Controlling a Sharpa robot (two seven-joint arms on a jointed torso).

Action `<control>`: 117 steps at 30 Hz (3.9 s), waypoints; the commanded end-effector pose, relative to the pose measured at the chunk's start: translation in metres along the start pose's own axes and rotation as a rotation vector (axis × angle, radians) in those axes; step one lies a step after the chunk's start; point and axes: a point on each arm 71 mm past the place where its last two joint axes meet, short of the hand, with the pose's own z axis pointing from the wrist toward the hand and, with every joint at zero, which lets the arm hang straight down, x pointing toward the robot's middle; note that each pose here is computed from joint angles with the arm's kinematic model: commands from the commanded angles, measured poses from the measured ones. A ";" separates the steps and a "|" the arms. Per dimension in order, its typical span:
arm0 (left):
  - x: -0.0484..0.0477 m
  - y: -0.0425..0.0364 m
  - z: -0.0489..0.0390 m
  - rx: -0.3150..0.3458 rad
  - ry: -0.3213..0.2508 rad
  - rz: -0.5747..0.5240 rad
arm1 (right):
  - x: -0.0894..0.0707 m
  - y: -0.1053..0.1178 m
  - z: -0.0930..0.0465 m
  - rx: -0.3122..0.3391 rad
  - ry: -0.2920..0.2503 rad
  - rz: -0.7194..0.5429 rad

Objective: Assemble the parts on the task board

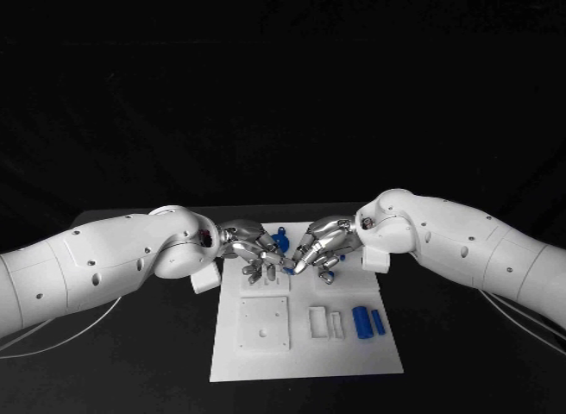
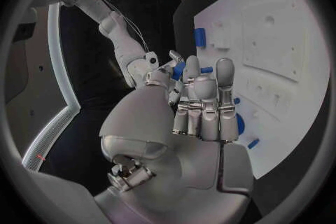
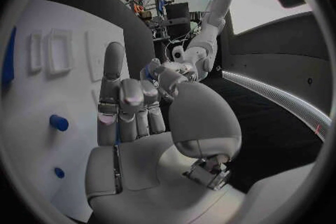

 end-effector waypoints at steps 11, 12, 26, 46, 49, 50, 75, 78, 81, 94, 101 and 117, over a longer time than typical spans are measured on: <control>0.0057 -0.0033 0.0039 0.009 0.030 0.005 | 0.003 0.005 0.003 -0.033 0.015 0.004; 0.0058 -0.0032 0.0040 0.009 0.029 0.005 | 0.003 0.005 0.003 -0.033 0.015 0.004; 0.0050 -0.0016 0.0051 0.013 0.002 -0.030 | 0.000 0.005 0.003 -0.044 -0.025 0.013; 0.0048 0.0041 0.0034 -0.019 -0.027 -0.069 | -0.005 0.002 -0.001 -0.048 -0.070 0.036; 0.0042 0.0045 0.0034 -0.024 -0.035 -0.068 | -0.006 0.002 -0.002 -0.051 -0.079 0.044; 0.0039 0.0046 0.0034 -0.025 -0.040 -0.067 | -0.007 0.002 -0.002 -0.052 -0.083 0.048; -0.0119 0.0096 -0.0034 -0.045 -0.253 -0.050 | -0.046 -0.024 -0.038 -0.060 -0.466 0.152; -0.0134 0.0106 -0.0051 -0.054 -0.285 -0.041 | -0.054 -0.029 -0.047 -0.067 -0.530 0.162; -0.0153 0.0120 -0.0081 -0.077 -0.336 -0.008 | -0.064 -0.033 -0.060 -0.089 -0.625 0.172; -0.0107 0.0183 -0.0198 -0.261 -0.544 0.141 | -0.102 -0.025 -0.127 -0.262 -1.080 0.102; -0.0034 0.0261 -0.0161 -0.319 -0.596 0.164 | -0.110 -0.018 -0.136 -0.309 -1.182 0.075; 0.0137 0.0463 0.0013 -0.385 -0.618 0.132 | -0.118 -0.001 -0.115 -0.371 -1.218 0.051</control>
